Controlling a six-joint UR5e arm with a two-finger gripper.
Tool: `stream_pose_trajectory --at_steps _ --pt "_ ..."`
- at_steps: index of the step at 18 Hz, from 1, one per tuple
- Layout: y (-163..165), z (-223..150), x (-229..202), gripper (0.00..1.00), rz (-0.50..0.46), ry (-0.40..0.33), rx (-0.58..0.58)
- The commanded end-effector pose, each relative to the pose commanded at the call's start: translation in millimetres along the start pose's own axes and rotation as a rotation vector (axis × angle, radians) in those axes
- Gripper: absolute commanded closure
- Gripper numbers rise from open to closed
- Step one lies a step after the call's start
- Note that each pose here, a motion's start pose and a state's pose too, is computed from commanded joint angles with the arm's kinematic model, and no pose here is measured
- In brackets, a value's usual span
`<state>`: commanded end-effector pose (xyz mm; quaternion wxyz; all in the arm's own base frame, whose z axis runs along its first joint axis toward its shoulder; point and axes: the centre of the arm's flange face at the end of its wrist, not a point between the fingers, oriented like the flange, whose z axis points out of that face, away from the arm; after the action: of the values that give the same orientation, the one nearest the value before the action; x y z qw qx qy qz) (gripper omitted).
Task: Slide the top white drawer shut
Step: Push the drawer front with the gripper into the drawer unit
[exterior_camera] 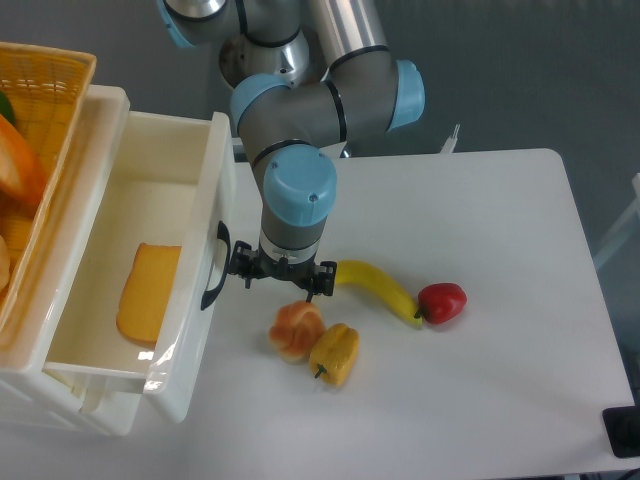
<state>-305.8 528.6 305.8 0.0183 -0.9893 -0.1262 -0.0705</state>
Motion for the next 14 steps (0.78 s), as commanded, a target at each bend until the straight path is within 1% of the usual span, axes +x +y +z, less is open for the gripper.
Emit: stream_pose_trajectory --at_steps 12,14 --pt "-9.8 -2.9 44.0 0.0 0.077 -0.006 0.004" --pt "-12.1 -2.0 56.9 0.0 0.1 -0.007 0.004"
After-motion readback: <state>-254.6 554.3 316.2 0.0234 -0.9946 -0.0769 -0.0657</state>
